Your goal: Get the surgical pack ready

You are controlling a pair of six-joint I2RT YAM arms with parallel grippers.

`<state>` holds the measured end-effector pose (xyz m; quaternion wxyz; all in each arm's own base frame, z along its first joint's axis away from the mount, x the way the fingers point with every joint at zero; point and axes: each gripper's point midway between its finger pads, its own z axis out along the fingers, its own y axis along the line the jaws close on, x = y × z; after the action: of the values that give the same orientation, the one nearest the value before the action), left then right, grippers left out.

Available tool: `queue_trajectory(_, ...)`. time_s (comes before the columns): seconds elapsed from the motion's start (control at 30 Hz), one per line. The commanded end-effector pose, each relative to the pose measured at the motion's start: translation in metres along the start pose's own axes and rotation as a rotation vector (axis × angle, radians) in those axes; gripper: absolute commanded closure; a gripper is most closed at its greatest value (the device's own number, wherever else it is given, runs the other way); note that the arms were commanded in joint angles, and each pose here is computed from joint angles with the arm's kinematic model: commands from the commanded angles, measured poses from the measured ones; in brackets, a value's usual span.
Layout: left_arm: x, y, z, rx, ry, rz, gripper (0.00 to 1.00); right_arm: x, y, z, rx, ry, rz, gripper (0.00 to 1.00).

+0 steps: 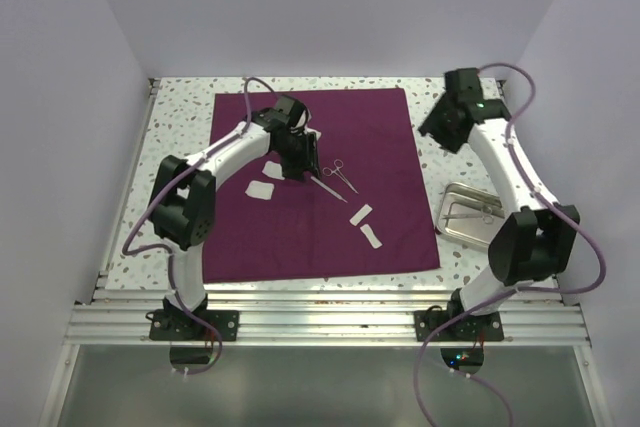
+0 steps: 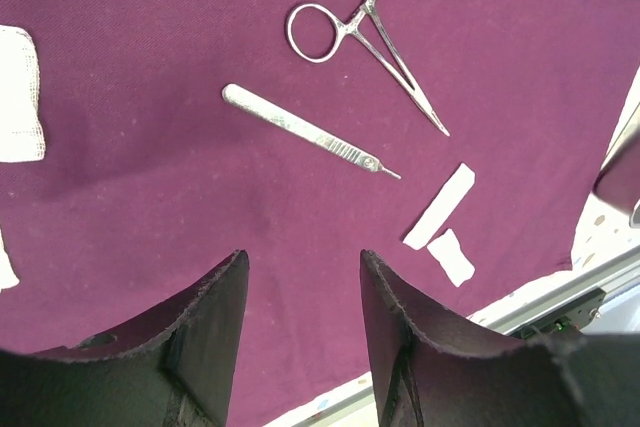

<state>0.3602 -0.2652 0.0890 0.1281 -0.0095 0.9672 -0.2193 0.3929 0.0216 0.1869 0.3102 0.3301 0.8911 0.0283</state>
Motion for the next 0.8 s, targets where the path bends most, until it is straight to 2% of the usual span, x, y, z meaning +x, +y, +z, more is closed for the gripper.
queue_trajectory(0.0, -0.007, -0.011, -0.008, 0.020, -0.008, -0.009, 0.48, 0.034, 0.045, 0.000, -0.057, 0.069, -0.313, 0.43)
queue_trajectory(0.17, -0.013, -0.010, -0.011, 0.012, -0.030, -0.015, 0.48, 0.099, 0.118, 0.014, -0.252, 0.233, -0.551, 0.43)
queue_trajectory(0.33, -0.012, 0.026, -0.025, -0.156, -0.049, -0.108, 0.49, 0.173, 0.152, 0.022, -0.362, 0.441, -0.771, 0.45)
queue_trajectory(0.4, -0.005, 0.049, -0.035, -0.221, -0.049, -0.161, 0.50, 0.193, 0.158, 0.018, -0.380, 0.450, -0.874, 0.46)
queue_trajectory(0.53, 0.007, 0.082, -0.046, -0.254, -0.051, -0.262, 0.52, 0.216, 0.159, 0.020, -0.374, 0.462, -0.934, 0.51)
queue_trajectory(0.77, 0.018, 0.086, -0.045, -0.235, -0.042, -0.264, 0.52, 0.251, 0.148, 0.017, -0.324, 0.456, -1.075, 0.54)
